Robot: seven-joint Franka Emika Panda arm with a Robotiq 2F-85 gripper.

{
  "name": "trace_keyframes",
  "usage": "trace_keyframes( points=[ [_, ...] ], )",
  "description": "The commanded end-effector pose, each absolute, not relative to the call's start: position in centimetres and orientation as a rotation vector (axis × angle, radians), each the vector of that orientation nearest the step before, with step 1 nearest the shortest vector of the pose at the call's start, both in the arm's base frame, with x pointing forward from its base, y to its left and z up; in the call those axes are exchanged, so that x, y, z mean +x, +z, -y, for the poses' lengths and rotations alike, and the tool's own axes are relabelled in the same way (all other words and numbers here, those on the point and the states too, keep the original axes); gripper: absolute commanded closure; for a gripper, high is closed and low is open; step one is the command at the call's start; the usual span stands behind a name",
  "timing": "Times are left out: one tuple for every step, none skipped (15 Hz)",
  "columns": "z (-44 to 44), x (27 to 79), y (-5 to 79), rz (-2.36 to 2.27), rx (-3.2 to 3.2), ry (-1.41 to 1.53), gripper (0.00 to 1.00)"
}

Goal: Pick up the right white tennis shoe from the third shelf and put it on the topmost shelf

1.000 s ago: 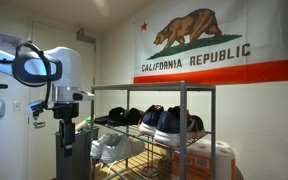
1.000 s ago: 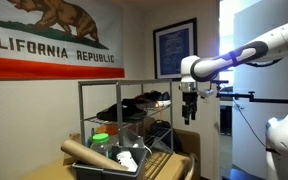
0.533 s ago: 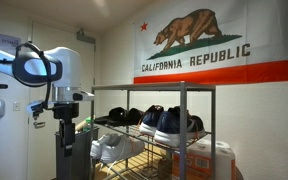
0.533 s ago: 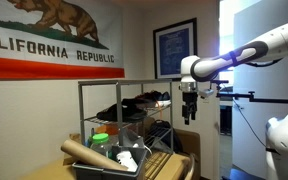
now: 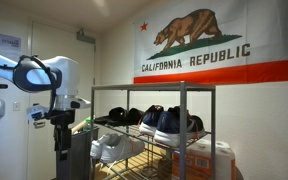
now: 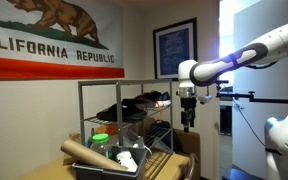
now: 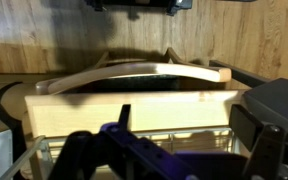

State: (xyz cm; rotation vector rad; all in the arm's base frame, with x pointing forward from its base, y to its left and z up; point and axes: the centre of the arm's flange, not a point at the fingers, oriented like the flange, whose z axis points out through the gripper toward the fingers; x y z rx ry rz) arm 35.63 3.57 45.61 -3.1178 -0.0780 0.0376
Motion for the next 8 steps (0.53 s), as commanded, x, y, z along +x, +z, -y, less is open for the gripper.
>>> trace_keyframes(
  points=[
    [-7.8,36.3,42.3,0.201,-3.056,0.037,0.0],
    [-8.8,36.6,41.7,0.21,-3.051,0.019,0.0],
    [-9.6,37.0,41.1,0.222,-3.044,-0.015,0.0],
    [-10.3,37.5,40.7,0.228,-3.04,-0.053,0.0],
    [-10.8,38.0,40.2,0.235,-3.038,-0.083,0.0],
    [-11.1,38.5,40.0,0.233,-3.036,-0.121,0.0],
    [-11.5,39.1,39.8,0.233,-3.04,-0.158,0.0],
    [-11.6,39.8,39.4,0.235,-3.044,-0.199,0.0]
  ],
)
